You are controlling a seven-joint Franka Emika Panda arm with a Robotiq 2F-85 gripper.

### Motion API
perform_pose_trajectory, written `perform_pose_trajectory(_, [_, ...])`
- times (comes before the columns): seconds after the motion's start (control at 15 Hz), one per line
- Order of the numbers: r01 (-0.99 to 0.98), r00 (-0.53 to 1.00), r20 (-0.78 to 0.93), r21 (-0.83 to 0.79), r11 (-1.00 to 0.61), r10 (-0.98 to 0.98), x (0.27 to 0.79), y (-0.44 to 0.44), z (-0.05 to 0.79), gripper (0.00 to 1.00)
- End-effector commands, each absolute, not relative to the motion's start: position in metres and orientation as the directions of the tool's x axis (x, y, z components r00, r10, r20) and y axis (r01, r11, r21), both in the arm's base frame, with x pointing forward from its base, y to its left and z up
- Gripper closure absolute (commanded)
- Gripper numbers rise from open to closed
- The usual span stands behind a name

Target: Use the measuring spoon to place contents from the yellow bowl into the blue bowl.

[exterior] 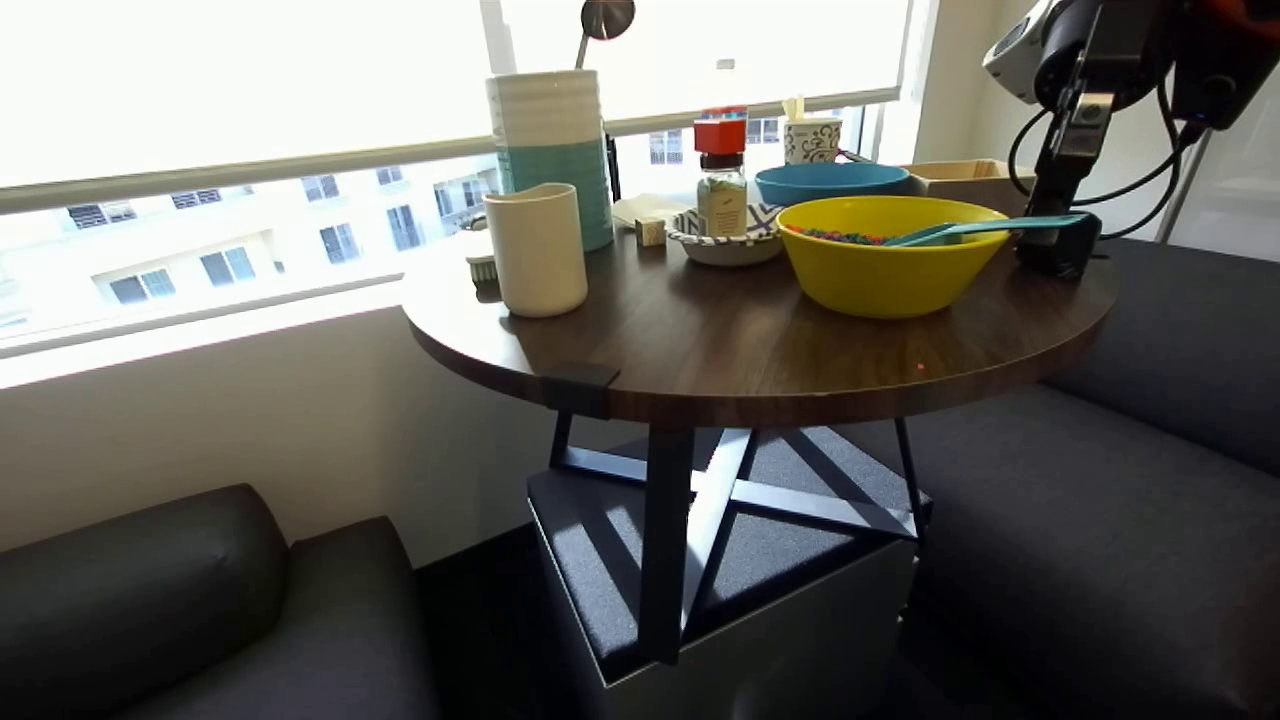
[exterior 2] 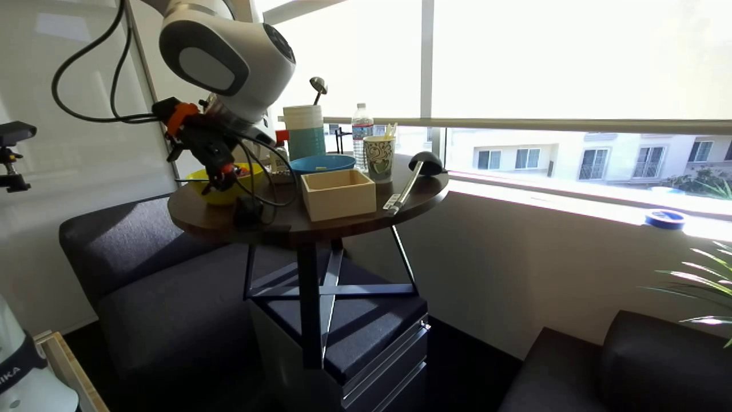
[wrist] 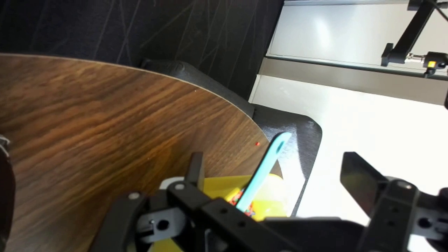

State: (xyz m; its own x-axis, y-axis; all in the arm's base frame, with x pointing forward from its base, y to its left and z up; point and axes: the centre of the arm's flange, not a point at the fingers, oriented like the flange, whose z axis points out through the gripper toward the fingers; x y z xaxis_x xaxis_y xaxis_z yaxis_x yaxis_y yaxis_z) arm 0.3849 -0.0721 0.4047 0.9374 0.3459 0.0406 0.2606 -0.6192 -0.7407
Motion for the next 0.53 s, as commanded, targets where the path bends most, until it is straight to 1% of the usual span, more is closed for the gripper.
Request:
perform_pose_trajectory(0.0, [0.232, 0.938, 0.022, -0.782, -0.579, 0.346, 0.39, -0.068, 0.408, 0.0])
perform_pose_trajectory(0.2, [0.211, 0.935, -0.003, -0.8, -0.562, 0.356, 0.39, -0.061, 0.4, 0.0])
perform_pose_trajectory(0.27, [0.206, 0.934, -0.01, -0.803, -0.559, 0.358, 0.39, -0.059, 0.398, 0.11])
perform_pose_trajectory(0.33, [0.197, 0.935, -0.02, -0.8, -0.566, 0.354, 0.391, -0.058, 0.396, 0.27])
perform_pose_trajectory(0.47, [0.189, 0.936, -0.029, -0.799, -0.572, 0.35, 0.393, -0.058, 0.393, 0.41])
